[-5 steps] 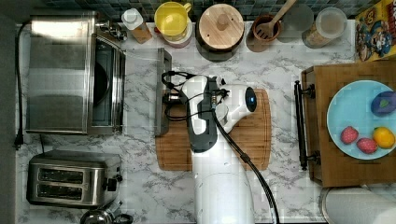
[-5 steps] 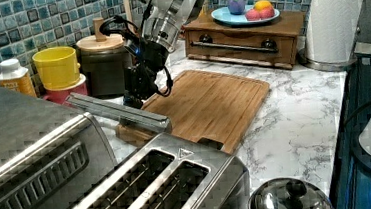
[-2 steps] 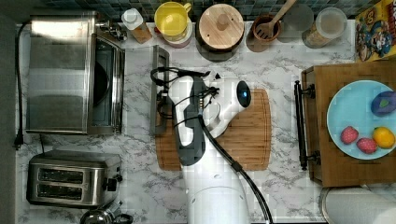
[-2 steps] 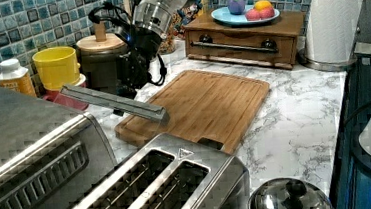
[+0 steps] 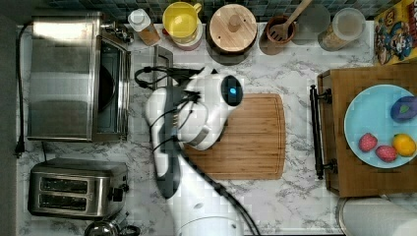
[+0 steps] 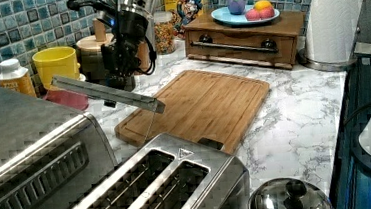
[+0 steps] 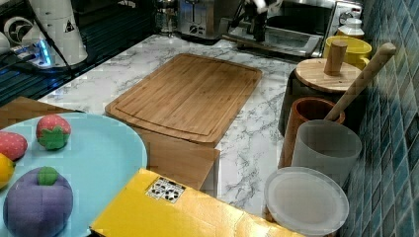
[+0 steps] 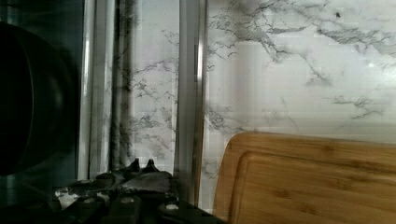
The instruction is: Close the oven.
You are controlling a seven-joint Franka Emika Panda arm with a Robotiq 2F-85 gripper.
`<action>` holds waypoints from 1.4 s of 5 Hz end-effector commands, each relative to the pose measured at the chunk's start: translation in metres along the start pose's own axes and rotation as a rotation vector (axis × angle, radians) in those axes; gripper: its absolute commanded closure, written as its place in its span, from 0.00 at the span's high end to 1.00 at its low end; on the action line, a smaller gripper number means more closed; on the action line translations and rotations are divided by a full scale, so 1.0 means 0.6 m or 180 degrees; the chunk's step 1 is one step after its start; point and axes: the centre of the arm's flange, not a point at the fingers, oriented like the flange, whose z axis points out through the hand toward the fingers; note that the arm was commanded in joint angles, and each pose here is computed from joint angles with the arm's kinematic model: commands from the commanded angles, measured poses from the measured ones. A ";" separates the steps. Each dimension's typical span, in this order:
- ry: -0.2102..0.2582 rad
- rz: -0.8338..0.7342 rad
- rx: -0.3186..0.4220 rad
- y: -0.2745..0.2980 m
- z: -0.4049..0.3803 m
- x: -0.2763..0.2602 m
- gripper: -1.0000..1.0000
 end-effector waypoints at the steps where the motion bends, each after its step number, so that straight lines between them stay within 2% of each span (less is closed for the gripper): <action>1: 0.0498 -0.1397 -0.0502 -0.528 -0.095 0.000 0.00; 3: 0.0841 -0.1360 -0.1036 -0.613 -0.135 -0.053 0.00; 4: 0.0713 -0.1404 -0.1457 -0.641 -0.098 -0.052 0.00; 5: 0.1039 -0.1505 -0.1666 -0.675 -0.104 -0.092 0.00; 6: 0.1157 -0.1351 -0.1964 -0.713 -0.111 -0.102 0.00; 7: 0.1186 -0.1242 -0.1890 -0.736 -0.138 -0.121 0.00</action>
